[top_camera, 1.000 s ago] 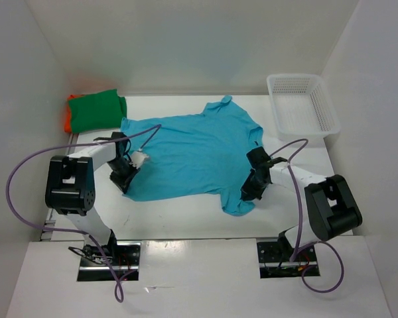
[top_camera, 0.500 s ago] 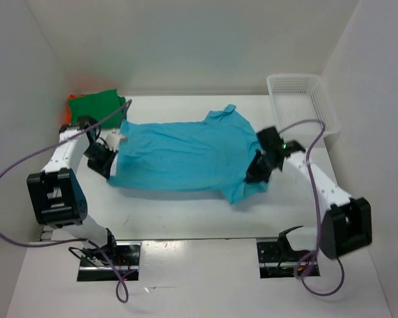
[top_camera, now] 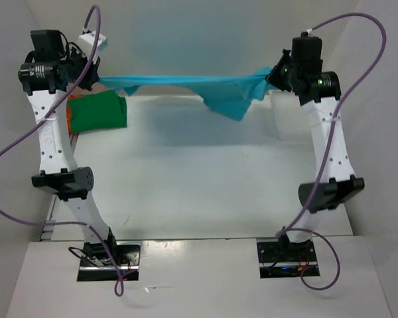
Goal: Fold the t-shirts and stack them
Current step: Flatten out the tshirt
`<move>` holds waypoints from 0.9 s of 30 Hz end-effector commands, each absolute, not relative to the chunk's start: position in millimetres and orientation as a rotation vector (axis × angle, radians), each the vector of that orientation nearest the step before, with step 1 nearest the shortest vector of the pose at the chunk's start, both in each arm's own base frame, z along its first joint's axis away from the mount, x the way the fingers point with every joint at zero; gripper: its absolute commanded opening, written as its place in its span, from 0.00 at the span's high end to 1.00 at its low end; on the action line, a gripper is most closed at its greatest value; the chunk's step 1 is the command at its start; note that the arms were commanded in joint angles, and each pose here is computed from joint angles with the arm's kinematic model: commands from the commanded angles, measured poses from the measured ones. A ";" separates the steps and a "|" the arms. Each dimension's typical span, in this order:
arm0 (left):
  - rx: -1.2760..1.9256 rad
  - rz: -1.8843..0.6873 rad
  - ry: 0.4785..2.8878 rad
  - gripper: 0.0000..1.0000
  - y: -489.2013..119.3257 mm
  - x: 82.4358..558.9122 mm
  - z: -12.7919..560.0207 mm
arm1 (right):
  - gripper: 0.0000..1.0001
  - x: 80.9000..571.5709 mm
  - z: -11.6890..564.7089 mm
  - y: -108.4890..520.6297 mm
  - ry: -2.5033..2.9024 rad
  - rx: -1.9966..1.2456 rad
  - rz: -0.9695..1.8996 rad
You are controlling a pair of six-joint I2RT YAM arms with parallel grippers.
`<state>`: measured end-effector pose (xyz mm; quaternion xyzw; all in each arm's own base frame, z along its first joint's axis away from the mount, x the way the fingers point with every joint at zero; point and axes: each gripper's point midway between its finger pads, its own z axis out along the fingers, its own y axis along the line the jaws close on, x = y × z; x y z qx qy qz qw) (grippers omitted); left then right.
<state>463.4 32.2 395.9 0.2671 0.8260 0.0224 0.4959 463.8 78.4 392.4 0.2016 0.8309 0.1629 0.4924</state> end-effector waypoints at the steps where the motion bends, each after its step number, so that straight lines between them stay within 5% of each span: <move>1: 0.645 -0.064 2.192 1.00 32.3 444.0 337.4 | 1.00 414.4 346.5 67.6 2.161 0.499 0.231; 15: 0.783 -0.033 2.775 1.00 50.3 284.3 88.9 | 1.00 219.4 106.3 134.8 2.647 0.690 0.447; 27: 0.770 -0.064 2.901 1.00 48.3 240.4 71.2 | 1.00 237.4 108.4 135.0 2.647 0.646 0.391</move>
